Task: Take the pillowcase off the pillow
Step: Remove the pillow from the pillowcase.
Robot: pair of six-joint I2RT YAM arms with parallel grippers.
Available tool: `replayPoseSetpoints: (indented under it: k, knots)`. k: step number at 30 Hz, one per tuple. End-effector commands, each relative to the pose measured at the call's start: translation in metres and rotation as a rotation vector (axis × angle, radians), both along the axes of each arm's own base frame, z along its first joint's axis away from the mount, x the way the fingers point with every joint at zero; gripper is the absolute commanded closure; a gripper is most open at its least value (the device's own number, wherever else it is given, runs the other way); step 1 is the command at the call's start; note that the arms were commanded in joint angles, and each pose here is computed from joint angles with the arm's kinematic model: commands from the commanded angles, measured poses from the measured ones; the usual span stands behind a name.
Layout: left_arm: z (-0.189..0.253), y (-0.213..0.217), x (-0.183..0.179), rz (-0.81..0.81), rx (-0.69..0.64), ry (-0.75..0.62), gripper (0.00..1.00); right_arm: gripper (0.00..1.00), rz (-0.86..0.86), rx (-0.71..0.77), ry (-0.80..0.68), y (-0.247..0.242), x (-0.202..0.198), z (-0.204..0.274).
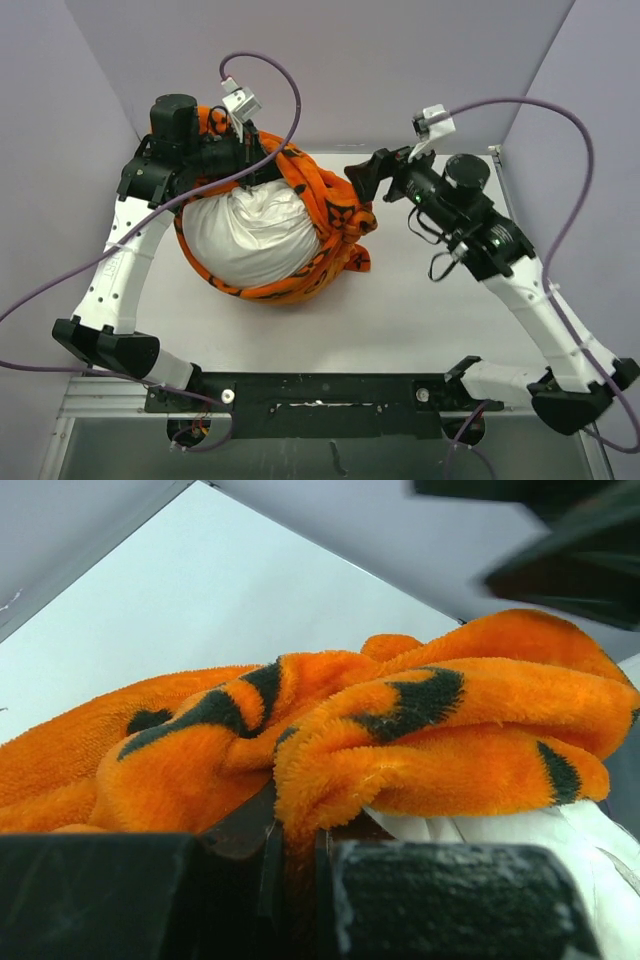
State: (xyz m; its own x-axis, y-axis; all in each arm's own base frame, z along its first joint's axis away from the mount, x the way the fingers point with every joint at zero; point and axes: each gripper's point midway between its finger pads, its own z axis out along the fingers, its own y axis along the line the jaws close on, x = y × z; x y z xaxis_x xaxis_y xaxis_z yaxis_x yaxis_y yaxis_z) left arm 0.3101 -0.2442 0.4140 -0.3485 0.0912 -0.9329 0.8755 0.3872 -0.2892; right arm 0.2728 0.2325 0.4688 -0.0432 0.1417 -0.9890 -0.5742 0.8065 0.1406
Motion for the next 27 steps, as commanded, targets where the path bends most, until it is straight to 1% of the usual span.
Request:
replayPoseSetpoints:
  k: [1, 3, 6, 9, 12, 17, 20, 25, 27]
  knots:
    - [0.000, 0.025, -0.001, 0.062, 0.043, 0.003, 1.00, 0.09, 0.394, 0.184, 0.277, 0.025, -0.002, -0.042]
    - [0.000, 0.031, 0.001, 0.073, 0.065, -0.022, 1.00, 0.07, 0.493, 0.227, 0.323, 0.025, -0.008, -0.051]
    - [-0.003, 0.035, 0.005, 0.086, 0.091, -0.039, 1.00, 0.06, 0.567, 0.285, 0.336, 0.019, -0.013, -0.055]
    - [-0.007, 0.036, 0.008, 0.090, 0.104, -0.049, 1.00, 0.06, 0.590, 0.349, 0.348, 0.009, -0.012, -0.053]
    - [-0.008, 0.038, 0.008, 0.095, 0.111, -0.060, 0.99, 0.01, 0.578, 0.393, 0.332, -0.007, -0.012, -0.042]
    - [-0.012, 0.040, 0.013, 0.109, 0.124, -0.071, 0.99, 0.02, 0.618, 0.467, 0.316, -0.019, -0.025, -0.018]
    - [-0.012, 0.039, 0.016, 0.114, 0.122, -0.067, 0.99, 0.02, 0.676, 0.491, 0.328, -0.004, -0.034, -0.015]
    - [-0.008, 0.038, 0.018, 0.116, 0.116, -0.070, 0.99, 0.02, 0.773, 0.402, 0.295, 0.044, -0.057, -0.017]
    - [-0.006, 0.038, 0.018, 0.117, 0.115, -0.071, 0.99, 0.02, 0.780, 0.369, 0.299, 0.059, -0.057, -0.023]
